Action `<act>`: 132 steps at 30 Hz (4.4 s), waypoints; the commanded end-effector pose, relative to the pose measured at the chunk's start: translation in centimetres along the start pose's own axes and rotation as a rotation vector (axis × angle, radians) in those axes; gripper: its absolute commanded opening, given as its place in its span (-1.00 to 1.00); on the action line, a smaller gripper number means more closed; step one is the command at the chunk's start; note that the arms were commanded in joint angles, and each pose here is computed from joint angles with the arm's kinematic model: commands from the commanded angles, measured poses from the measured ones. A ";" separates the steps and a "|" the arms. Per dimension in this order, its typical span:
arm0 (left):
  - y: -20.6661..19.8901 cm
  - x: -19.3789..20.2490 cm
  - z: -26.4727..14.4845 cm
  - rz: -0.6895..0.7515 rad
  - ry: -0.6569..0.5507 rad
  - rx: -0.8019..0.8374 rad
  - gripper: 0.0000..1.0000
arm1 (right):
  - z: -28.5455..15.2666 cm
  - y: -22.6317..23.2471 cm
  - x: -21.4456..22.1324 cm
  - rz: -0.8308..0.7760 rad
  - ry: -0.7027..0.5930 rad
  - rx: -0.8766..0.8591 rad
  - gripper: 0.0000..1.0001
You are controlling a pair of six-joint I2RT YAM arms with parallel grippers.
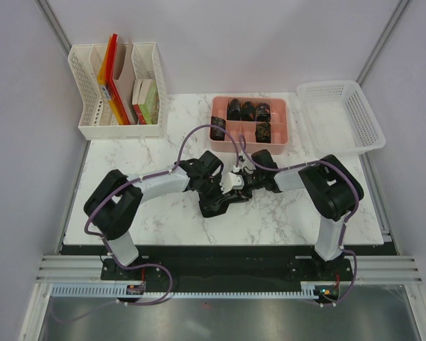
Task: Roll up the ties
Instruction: Roll the tie at the center of the board.
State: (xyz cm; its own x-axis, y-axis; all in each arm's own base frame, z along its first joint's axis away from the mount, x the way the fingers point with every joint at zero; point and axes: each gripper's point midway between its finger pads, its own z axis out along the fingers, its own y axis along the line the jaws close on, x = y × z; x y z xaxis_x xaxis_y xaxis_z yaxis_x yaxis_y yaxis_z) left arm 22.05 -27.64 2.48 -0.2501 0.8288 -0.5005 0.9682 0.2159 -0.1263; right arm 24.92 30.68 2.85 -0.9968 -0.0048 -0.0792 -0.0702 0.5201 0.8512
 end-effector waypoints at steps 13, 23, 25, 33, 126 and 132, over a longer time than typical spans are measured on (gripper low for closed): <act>0.0 5.3 2.5 0.076 0.165 0.072 -0.42 | -0.1 3.3 -0.2 -0.081 -0.025 -0.113 0.11; 1.1 5.1 2.3 0.112 0.161 0.076 -0.43 | 1.0 2.8 0.3 -0.065 -0.021 -0.101 -0.06; 1.3 5.1 2.2 0.113 0.158 0.078 -0.42 | 1.1 2.9 0.2 -0.060 -0.017 -0.103 -0.06; 1.8 4.9 1.9 0.144 0.135 0.085 -0.42 | 0.3 4.0 -0.5 -0.064 -0.047 -0.129 0.07; 0.5 -1.6 -5.1 -0.161 -0.140 -0.041 0.44 | 1.1 -8.2 2.0 -0.003 0.041 0.358 -1.00; 0.3 -1.6 -6.2 -0.232 -0.175 -0.081 0.60 | 1.1 -8.1 2.1 -0.001 0.040 0.356 -1.00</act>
State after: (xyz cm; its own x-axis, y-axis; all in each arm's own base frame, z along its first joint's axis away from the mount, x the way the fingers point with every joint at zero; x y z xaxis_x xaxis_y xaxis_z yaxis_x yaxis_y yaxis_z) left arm 22.39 -25.81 7.02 -0.3905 0.7169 -0.5776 0.9178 0.3522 -0.1834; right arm 24.44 31.49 0.91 -0.9936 -0.0744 -0.0851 -0.1126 0.5894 0.8000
